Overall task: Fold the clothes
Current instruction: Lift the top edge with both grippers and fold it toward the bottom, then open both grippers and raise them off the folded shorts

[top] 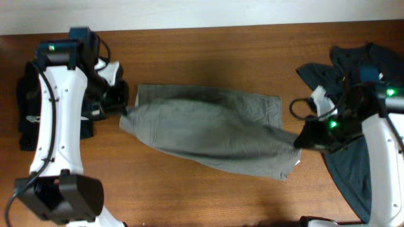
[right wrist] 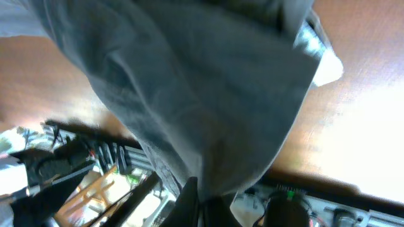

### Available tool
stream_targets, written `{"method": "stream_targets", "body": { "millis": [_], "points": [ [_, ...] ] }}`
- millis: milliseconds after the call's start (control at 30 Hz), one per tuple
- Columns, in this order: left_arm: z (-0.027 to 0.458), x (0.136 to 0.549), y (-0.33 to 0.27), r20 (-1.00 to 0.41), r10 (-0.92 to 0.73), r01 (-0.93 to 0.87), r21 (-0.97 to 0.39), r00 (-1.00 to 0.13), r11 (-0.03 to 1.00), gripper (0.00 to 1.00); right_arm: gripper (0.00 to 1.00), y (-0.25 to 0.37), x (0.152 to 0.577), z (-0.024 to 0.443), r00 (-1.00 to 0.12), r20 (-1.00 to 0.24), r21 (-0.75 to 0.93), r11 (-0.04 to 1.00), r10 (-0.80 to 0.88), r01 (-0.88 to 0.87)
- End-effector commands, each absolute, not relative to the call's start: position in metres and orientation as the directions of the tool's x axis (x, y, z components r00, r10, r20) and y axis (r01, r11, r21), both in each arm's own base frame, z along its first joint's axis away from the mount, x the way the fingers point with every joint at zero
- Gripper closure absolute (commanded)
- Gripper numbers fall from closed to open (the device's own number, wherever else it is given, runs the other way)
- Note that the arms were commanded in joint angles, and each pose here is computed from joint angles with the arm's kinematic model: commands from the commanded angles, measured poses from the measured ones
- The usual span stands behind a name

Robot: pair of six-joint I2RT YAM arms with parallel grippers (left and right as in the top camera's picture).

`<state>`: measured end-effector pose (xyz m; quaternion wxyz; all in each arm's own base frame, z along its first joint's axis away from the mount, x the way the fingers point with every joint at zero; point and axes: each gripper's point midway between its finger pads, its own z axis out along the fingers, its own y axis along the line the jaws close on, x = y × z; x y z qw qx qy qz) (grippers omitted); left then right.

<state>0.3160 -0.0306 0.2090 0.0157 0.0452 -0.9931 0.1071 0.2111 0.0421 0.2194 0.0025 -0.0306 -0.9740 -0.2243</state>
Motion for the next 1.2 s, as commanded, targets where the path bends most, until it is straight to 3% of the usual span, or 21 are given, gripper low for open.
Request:
{"method": "stream_targets", "body": {
  "millis": [0, 333, 533, 667, 733, 767, 833, 900, 967, 1000, 1167],
  "points": [
    [0.213, 0.284, -0.02, 0.049, -0.136, -0.141, -0.142, -0.99, 0.98, 0.99, 0.96, 0.047, 0.193, 0.209, -0.997, 0.059, 0.451, 0.889, 0.053, 0.074],
    [0.181, 0.212, -0.005, 0.177, -0.189, -0.196, -0.02, -0.966, 0.98, 0.99, 0.96, 0.054, 0.155, 0.157, -0.959, 0.273, 0.451, 0.87, 0.076, 0.198],
    [0.153, 0.182, 0.024, 0.247, -0.365, -0.315, 0.219, -0.898, 0.923, 0.99, 0.96, 0.067, 0.132, 0.137, -0.92, 0.384, 0.49, 0.826, 0.082, 0.278],
    [0.139, 0.172, 0.017, 0.294, -0.384, -0.337, 0.2, -0.875, 0.92, 0.99, 0.96, 0.072, 0.126, 0.133, -0.911, 0.407, 0.496, 0.82, 0.071, 0.286],
    [0.137, 0.17, 0.015, 0.305, -0.384, -0.336, 0.197, -0.871, 0.921, 0.97, 0.9, 0.074, 0.125, 0.134, -0.911, 0.408, 0.496, 0.824, 0.057, 0.274],
    [0.137, 0.17, 0.015, 0.306, -0.384, -0.337, 0.197, -0.871, 0.921, 0.93, 0.89, 0.075, 0.123, 0.134, -0.91, 0.412, 0.495, 0.826, 0.048, 0.268],
    [0.137, 0.169, 0.013, 0.311, -0.38, -0.334, 0.192, -0.871, 0.923, 0.75, 0.76, 0.078, 0.121, 0.135, -0.908, 0.417, 0.494, 0.832, 0.028, 0.253],
    [0.137, 0.169, 0.012, 0.312, -0.371, -0.324, 0.193, -0.875, 0.926, 0.64, 0.66, 0.081, 0.118, 0.135, -0.905, 0.424, 0.488, 0.838, 0.018, 0.245],
    [0.138, 0.168, 0.009, 0.315, -0.361, -0.313, 0.193, -0.878, 0.93, 0.35, 0.56, 0.082, 0.117, 0.134, -0.902, 0.432, 0.476, 0.845, 0.017, 0.244],
    [0.138, 0.169, 0.008, 0.315, -0.354, -0.308, 0.19, -0.88, 0.932, 0.28, 0.52, 0.082, 0.117, 0.135, -0.903, 0.429, 0.476, 0.846, 0.013, 0.238],
    [0.15, 0.184, 0.005, 0.265, -0.313, -0.281, 0.151, -0.912, 0.948, 0.22, 0.39, 0.08, 0.141, 0.15, -0.943, 0.333, 0.49, 0.851, 0.017, 0.189]
  ]
}}
